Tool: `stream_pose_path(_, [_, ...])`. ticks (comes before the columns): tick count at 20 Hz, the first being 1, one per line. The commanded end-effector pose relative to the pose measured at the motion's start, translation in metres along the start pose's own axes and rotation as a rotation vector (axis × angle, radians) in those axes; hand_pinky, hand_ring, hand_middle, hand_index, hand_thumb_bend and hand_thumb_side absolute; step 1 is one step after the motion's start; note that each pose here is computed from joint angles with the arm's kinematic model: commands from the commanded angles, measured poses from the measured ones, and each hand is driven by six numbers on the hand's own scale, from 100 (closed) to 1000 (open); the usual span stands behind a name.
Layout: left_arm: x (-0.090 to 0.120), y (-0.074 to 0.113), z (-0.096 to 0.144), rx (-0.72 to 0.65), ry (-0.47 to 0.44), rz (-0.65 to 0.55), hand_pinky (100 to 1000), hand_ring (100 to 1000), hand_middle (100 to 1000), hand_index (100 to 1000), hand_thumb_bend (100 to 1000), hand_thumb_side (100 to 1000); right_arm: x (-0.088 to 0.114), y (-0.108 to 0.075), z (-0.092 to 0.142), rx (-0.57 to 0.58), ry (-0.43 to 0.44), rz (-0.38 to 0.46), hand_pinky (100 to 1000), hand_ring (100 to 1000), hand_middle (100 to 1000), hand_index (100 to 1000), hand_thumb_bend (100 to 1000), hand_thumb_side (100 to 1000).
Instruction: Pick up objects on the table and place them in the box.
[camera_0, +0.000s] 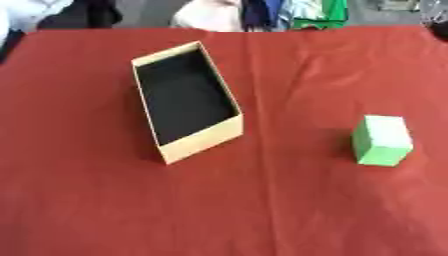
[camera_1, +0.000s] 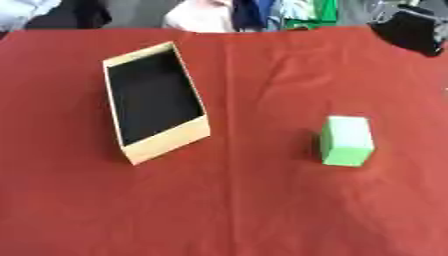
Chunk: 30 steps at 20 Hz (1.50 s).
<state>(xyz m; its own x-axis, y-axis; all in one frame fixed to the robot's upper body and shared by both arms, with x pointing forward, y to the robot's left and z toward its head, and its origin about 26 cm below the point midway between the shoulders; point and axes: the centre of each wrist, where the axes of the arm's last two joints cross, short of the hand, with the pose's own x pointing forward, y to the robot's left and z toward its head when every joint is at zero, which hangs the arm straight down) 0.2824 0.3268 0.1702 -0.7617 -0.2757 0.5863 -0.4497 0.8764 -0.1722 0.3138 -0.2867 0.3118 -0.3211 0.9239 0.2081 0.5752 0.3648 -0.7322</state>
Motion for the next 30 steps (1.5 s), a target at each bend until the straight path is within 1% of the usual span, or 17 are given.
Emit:
stream_pose_path(1, [0.006, 0.001, -0.005, -0.007, -0.027, 0.0, 564, 620, 592, 717, 100, 367, 0.0, -0.009, -0.004, -0.017, -0.013, 0.03, 708, 605, 613, 828, 100, 235])
stream_pose_path(4, [0.006, 0.002, -0.005, -0.008, -0.028, -0.005, 564, 620, 592, 717, 100, 365, 0.0, -0.01, -0.008, 0.0, -0.022, 0.054, 722, 619, 625, 831, 100, 205])
stream_pose_path(6, [0.006, 0.003, -0.005, -0.01, -0.028, -0.009, 564, 620, 592, 717, 100, 365, 0.001, -0.012, -0.013, 0.028, -0.036, 0.093, 743, 644, 649, 838, 100, 166])
stream_pose_path(8, [0.006, 0.003, -0.005, -0.013, -0.027, -0.013, 564, 620, 592, 717, 100, 364, 0.002, -0.016, -0.022, 0.071, -0.051, 0.158, 765, 671, 672, 842, 100, 140])
stream_pose_path(9, [0.006, 0.004, -0.004, -0.015, -0.027, -0.016, 564, 620, 591, 717, 100, 363, 0.002, -0.018, -0.026, 0.099, -0.057, 0.199, 783, 692, 688, 846, 100, 149])
stream_pose_path(10, [0.006, 0.004, -0.004, -0.016, -0.027, -0.019, 564, 621, 592, 717, 100, 364, 0.002, -0.02, -0.031, 0.13, -0.063, 0.241, 795, 707, 709, 851, 100, 131])
stream_pose_path(13, [0.006, 0.005, -0.004, -0.022, -0.026, -0.025, 564, 621, 592, 717, 100, 365, -0.001, -0.024, -0.044, 0.245, -0.058, 0.349, 816, 738, 757, 870, 100, 157])
stream_pose_path(14, [0.006, 0.005, -0.004, -0.023, -0.026, -0.026, 564, 621, 592, 717, 100, 365, -0.002, -0.026, -0.048, 0.285, -0.049, 0.374, 818, 742, 765, 876, 100, 161])
stream_pose_path(15, [0.006, 0.005, -0.004, -0.025, -0.026, -0.027, 564, 620, 592, 717, 100, 365, -0.003, -0.026, -0.051, 0.33, -0.04, 0.398, 826, 759, 807, 907, 100, 183])
stream_pose_path(17, [0.006, 0.006, -0.004, -0.027, -0.026, -0.029, 564, 620, 592, 717, 100, 365, -0.005, -0.028, -0.057, 0.421, -0.026, 0.433, 826, 767, 827, 920, 100, 197])
stream_pose_path(18, [0.006, 0.006, -0.004, -0.028, -0.026, -0.03, 564, 620, 592, 717, 100, 364, -0.005, -0.029, -0.06, 0.459, -0.021, 0.443, 827, 768, 830, 922, 100, 199])
stream_pose_path(20, [0.006, 0.006, -0.004, -0.03, -0.026, -0.032, 564, 620, 592, 717, 100, 364, -0.005, -0.03, -0.064, 0.536, -0.012, 0.452, 823, 784, 854, 946, 100, 241])
stream_pose_path(22, [0.006, 0.006, -0.005, -0.031, -0.027, -0.033, 564, 620, 592, 717, 100, 363, -0.005, -0.031, -0.068, 0.61, -0.001, 0.445, 819, 788, 864, 953, 100, 251])
stream_pose_path(26, [0.006, 0.007, -0.004, -0.031, -0.026, -0.035, 564, 620, 592, 716, 100, 364, -0.009, -0.03, -0.071, 0.74, 0.016, 0.421, 809, 799, 886, 979, 100, 311])
stream_pose_path(28, [0.006, 0.007, -0.004, -0.031, -0.026, -0.035, 564, 620, 592, 716, 100, 364, -0.012, -0.03, -0.071, 0.795, 0.02, 0.395, 806, 804, 894, 992, 100, 354])
stream_pose_path(29, [0.006, 0.007, -0.005, -0.031, -0.026, -0.036, 564, 620, 592, 716, 100, 364, -0.014, -0.03, -0.07, 0.822, 0.022, 0.383, 807, 814, 907, 1000, 100, 410])
stream_pose_path(30, [0.006, 0.007, -0.005, -0.031, -0.026, -0.036, 564, 620, 592, 716, 100, 365, -0.016, -0.031, -0.069, 0.85, 0.024, 0.372, 807, 816, 911, 1000, 100, 428])
